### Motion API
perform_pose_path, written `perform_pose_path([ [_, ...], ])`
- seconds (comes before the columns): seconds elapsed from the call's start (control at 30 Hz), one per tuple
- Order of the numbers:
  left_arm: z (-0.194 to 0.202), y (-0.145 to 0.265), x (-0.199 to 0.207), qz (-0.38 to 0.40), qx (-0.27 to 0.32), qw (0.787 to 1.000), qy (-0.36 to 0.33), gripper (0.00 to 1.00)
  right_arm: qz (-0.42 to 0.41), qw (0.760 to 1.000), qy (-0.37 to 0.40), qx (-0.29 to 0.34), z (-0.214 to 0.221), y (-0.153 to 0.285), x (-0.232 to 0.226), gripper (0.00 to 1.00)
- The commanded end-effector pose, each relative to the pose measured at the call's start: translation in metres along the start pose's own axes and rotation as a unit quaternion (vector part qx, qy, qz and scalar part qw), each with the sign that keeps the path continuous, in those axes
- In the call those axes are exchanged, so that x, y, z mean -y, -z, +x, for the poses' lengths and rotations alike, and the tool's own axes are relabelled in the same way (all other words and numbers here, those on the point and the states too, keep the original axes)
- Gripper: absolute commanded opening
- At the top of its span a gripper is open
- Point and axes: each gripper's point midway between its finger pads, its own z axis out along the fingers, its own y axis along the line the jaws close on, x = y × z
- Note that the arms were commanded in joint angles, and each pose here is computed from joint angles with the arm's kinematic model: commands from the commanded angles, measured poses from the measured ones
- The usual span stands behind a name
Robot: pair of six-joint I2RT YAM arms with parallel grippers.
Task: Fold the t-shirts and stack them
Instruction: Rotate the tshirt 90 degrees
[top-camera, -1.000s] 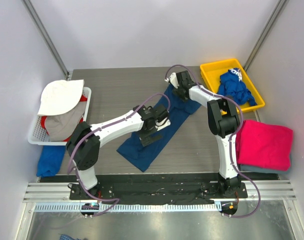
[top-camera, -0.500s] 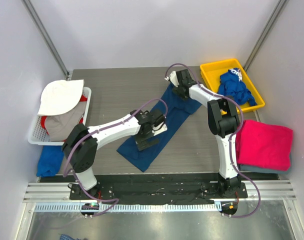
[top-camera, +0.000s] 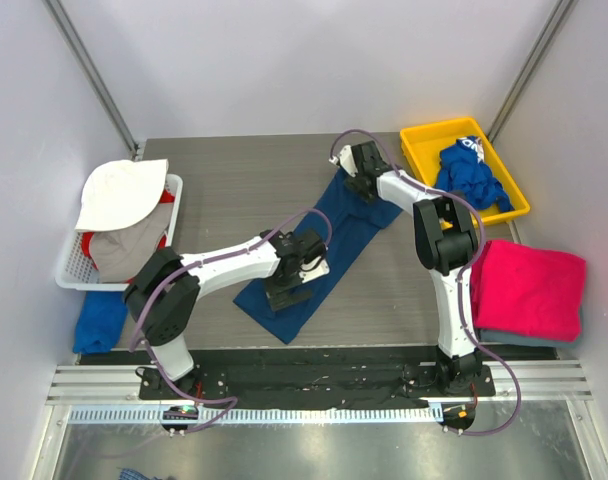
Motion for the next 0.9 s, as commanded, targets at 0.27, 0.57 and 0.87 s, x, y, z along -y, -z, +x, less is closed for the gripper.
perform_pose_path([
  [0.27, 0.012, -0.034, 0.027, 0.046, -0.012, 0.999, -0.021, 1.00, 0.018, 1.000, 0.011, -0.010, 0.004, -0.003, 0.007, 0.72],
  [0.57, 0.017, -0.039, 0.058, 0.114, -0.021, 0.992, -0.042, 1.00, 0.021, 1.000, 0.020, -0.008, -0.003, -0.027, 0.001, 0.72],
  [0.87, 0.006, -0.029, 0.085, 0.146, -0.013, 0.985, -0.094, 1.00, 0.024, 0.999, 0.015, 0.020, -0.027, -0.050, 0.001, 0.72],
])
